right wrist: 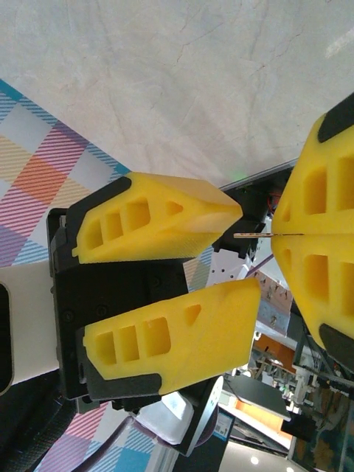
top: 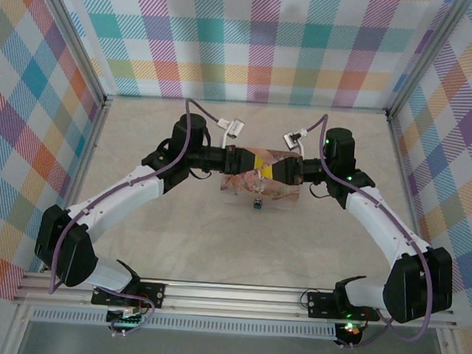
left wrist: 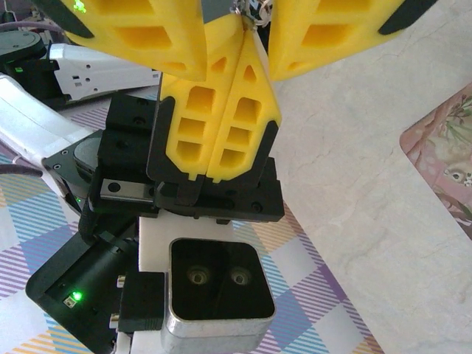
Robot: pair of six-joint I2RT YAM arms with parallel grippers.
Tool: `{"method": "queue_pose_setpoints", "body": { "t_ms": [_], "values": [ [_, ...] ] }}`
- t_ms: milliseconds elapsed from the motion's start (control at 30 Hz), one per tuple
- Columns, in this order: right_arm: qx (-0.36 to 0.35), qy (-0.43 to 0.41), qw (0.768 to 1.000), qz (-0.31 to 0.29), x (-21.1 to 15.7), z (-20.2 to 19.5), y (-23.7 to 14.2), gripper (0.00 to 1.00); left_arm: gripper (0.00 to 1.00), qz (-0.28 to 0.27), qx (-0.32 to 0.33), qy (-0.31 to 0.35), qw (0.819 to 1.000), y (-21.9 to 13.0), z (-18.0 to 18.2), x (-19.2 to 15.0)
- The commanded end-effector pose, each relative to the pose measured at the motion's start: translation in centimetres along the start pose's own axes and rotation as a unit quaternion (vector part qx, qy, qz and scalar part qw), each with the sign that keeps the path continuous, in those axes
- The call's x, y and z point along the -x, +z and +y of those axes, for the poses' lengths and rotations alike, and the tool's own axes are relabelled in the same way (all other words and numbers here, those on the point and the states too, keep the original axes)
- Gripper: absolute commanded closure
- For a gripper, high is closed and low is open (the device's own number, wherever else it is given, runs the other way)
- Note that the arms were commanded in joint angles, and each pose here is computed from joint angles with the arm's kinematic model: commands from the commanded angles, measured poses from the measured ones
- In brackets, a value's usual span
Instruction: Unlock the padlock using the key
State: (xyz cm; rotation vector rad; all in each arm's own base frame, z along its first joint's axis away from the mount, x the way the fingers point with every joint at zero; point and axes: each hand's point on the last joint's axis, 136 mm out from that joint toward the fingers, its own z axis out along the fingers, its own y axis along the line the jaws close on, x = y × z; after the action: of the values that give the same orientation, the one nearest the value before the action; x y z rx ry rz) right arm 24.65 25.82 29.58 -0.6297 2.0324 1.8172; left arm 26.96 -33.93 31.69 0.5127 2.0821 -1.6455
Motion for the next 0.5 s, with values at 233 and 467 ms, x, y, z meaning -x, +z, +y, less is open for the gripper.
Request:
{"method": "queue_pose_setpoints", "body": {
  "t_ms": [233, 467],
  "values": [
    [0.008, -0.022, 1.0, -0.008, 0.88, 0.68, 0.1, 1.0, 0.74, 0.014, -0.01, 0.024, 1.0, -0.18, -0.86, -0.94],
    [0.006, -0.017, 1.0, -0.008, 0.82, 0.49, 0.12, 1.0, 0.99, 0.014, -0.007, 0.027, 1.0, -0.27, -0.84, -1.02]
  ]
}}
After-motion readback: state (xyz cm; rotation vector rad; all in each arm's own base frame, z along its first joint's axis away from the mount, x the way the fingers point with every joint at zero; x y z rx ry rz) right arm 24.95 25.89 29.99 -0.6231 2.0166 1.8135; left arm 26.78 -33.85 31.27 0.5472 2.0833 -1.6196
